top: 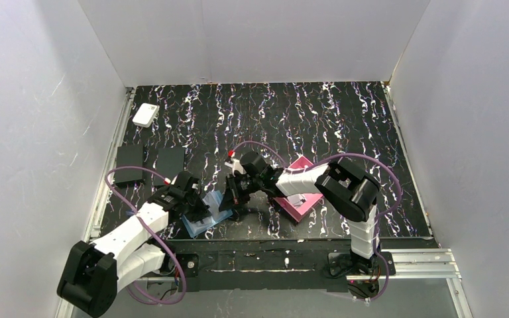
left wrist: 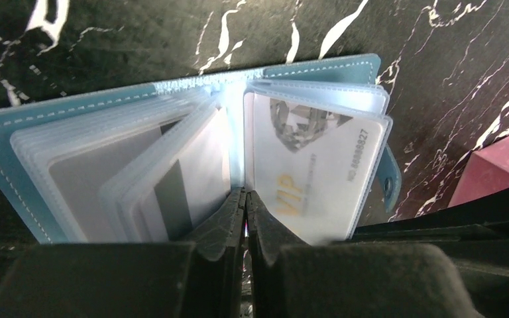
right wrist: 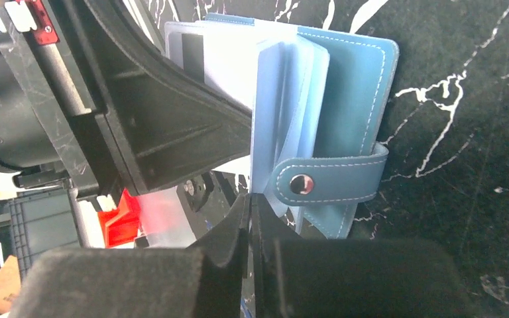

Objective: Put the credit cards into the card holder
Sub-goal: Turn over the card slot in the card holder.

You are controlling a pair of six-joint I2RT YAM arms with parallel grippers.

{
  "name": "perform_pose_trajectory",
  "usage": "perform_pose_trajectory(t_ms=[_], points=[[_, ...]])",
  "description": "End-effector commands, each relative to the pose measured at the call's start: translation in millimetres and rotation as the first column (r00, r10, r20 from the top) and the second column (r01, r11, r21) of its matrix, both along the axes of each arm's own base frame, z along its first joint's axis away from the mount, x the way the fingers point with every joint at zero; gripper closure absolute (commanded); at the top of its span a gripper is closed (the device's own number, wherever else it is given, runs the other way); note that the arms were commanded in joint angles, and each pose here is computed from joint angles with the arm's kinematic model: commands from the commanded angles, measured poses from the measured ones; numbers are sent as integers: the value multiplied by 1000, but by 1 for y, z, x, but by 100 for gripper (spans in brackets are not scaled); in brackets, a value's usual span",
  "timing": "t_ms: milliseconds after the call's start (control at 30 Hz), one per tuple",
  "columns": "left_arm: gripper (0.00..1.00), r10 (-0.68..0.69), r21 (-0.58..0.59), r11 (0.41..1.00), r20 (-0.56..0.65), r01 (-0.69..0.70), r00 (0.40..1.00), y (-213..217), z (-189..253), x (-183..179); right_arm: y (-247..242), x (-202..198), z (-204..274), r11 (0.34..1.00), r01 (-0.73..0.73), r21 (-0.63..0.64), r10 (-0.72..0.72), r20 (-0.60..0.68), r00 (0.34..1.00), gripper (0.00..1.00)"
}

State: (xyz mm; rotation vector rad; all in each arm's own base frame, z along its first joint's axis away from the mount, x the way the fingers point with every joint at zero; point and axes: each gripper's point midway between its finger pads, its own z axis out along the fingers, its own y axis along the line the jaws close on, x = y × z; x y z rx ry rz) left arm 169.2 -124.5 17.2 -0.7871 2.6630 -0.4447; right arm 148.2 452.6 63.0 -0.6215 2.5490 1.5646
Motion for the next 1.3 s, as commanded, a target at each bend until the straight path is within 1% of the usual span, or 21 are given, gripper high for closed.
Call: perform_pose_trajectory(t_ms=[0, 33, 67, 167, 267, 400, 500, 600, 633, 700, 733, 800, 900, 1100, 1267], points=[[94, 8, 52, 999, -29, -7, 1000, 14, 9, -14, 12, 1, 8, 999, -40, -5, 40, 101, 994, 96], [92, 6, 50, 999, -19, -5, 1000, 14, 16, -14, 11, 3, 5, 999, -41, -18, 43, 112, 993, 99], [89, 4, 48, 999, -10, -4, 1000, 14, 24, -14, 9, 4, 3, 998, -38, -40, 43, 125, 991, 99], [76, 5, 36, 999, 24, -6, 1000, 16, 49, -16, 1, 13, 4, 993, -40, -111, 62, 204, 977, 99], [62, 14, 12, 1000, 55, -15, 998, 18, 69, -20, -14, 24, 2, 973, -43, -225, 111, 299, 948, 99], [54, 60, -25, 998, 73, -58, 996, 19, 87, -22, -29, 36, 8, 946, -42, -321, 172, 387, 906, 99], [50, 120, -38, 992, 30, -119, 992, 20, 87, -24, -39, 47, 17, 921, -18, -389, 205, 444, 872, 99], [45, 175, -54, 983, 0, -174, 985, 19, 82, -22, -38, 47, 27, 910, -26, -414, 241, 476, 846, 99], [44, 190, -75, 979, 5, -189, 982, 16, 81, -17, -35, 43, 30, 910, -39, -413, 254, 481, 839, 99], [42, 189, -161, 969, -8, -187, 982, 3, 82, -10, -28, 35, 32, 913, -69, -403, 275, 478, 834, 99], [42, 200, -190, 961, -24, -200, 980, 0, 82, -7, -23, 31, 32, 917, -90, -388, 280, 468, 838, 97], [42, 211, -210, 953, -64, -219, 976, -3, 80, -7, -15, 23, 32, 932, -110, -345, 264, 441, 858, 92], [42, 226, -196, 951, -97, -241, 969, 1, 72, -11, -7, 16, 33, 948, -123, -294, 243, 419, 875, 87], [43, 254, -175, 948, -89, -266, 963, 11, 66, -19, 7, 3, 37, 969, -149, -196, 214, 373, 903, 74], [43, 251, -141, 956, -70, -258, 966, 19, 67, -22, 15, -6, 37, 975, -168, -146, 208, 335, 919, 68]])
